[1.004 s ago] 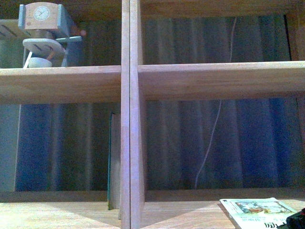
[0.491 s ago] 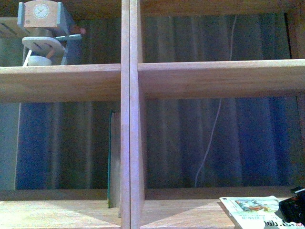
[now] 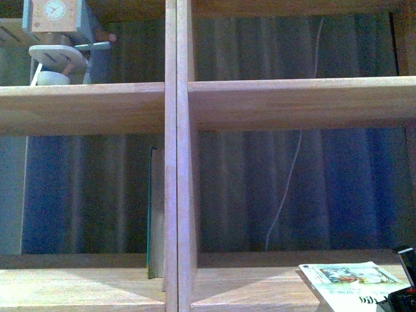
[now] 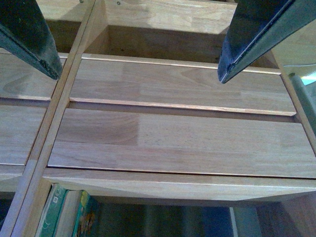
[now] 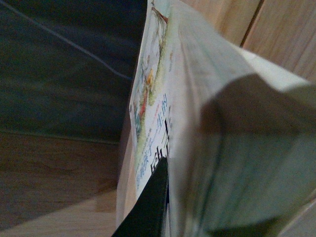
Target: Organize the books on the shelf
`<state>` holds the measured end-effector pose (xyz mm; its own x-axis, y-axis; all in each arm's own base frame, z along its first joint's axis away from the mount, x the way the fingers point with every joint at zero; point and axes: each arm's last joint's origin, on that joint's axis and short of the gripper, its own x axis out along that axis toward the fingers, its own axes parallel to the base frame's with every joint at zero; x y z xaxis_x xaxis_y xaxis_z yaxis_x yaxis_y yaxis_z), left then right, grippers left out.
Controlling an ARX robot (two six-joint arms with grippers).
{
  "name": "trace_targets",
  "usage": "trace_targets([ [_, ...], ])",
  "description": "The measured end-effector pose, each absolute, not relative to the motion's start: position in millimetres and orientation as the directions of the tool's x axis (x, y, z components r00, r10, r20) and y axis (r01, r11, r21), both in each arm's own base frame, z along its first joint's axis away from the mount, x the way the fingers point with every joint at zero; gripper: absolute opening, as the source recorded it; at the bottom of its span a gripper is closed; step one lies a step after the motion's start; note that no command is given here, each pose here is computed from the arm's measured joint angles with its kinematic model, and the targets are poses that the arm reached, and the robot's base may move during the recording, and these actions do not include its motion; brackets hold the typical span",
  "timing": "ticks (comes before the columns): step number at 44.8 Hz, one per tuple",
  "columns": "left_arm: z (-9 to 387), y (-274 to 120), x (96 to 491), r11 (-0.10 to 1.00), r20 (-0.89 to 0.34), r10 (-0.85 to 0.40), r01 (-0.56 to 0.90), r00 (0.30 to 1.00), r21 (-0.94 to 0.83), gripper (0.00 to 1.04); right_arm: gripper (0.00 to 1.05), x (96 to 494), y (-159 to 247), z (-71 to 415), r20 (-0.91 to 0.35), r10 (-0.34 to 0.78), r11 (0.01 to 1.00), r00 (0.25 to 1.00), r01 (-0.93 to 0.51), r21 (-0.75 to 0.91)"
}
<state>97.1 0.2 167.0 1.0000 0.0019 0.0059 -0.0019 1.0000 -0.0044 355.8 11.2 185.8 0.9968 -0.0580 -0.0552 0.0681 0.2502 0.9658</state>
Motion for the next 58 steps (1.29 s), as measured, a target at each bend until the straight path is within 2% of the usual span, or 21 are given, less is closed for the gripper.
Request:
trace_targets([
  [8, 167.2, 0.1, 97.1, 1.0, 0.007, -0.002, 0.002, 1.0, -0.006, 0.97, 0.07, 355.2, 7.6, 189.3, -0.042, -0.049, 0.23, 0.998, 0.053, 0.972],
  [11, 177.0, 1.1, 97.2, 0.995, 0.105, -0.083, 0.088, 0.991, -0.049, 0.97, 0.07, 354.1, 5.7, 192.2, -0.036, -0.045, 0.229, 0.998, 0.046, 0.972],
  [16, 196.3, 7.2, 97.9, 0.992, 0.211, -0.092, 0.109, 0.973, -0.07, 0.97, 0.07, 350.4, 2.6, 200.8, -0.018, -0.034, 0.23, 0.999, 0.025, 0.973],
  [22, 235.7, 12.5, 98.5, 0.989, 0.286, -0.097, 0.124, 0.953, -0.077, 0.97, 0.07, 342.7, -4.5, 221.7, 0.037, -0.024, 0.234, 0.999, -0.03, 0.972],
  [34, 313.3, 13.2, 106.6, 0.966, 0.384, -0.2, 0.247, 0.901, -0.076, 0.97, 0.07, 319.1, -20.9, 273.0, 0.188, -0.011, 0.268, 0.982, -0.178, 0.947],
  [47, 363.4, 11.1, 127.9, 0.916, 0.39, -0.325, 0.389, 0.862, -0.097, 0.97, 0.07, 294.5, -29.6, 318.7, 0.344, 0.013, 0.281, 0.939, -0.334, 0.9],
  [55, 386.1, 13.1, 156.2, 0.881, 0.355, -0.353, 0.435, 0.866, -0.187, 0.97, 0.07, 270.3, -28.1, 353.2, 0.487, 0.069, 0.283, 0.871, -0.485, 0.827],
  [58, 392.1, 11.6, 170.0, 0.839, 0.321, -0.408, 0.489, 0.855, -0.238, 0.97, 0.07, 263.3, -26.1, 363.6, 0.526, 0.089, 0.288, 0.846, -0.527, 0.8],
])
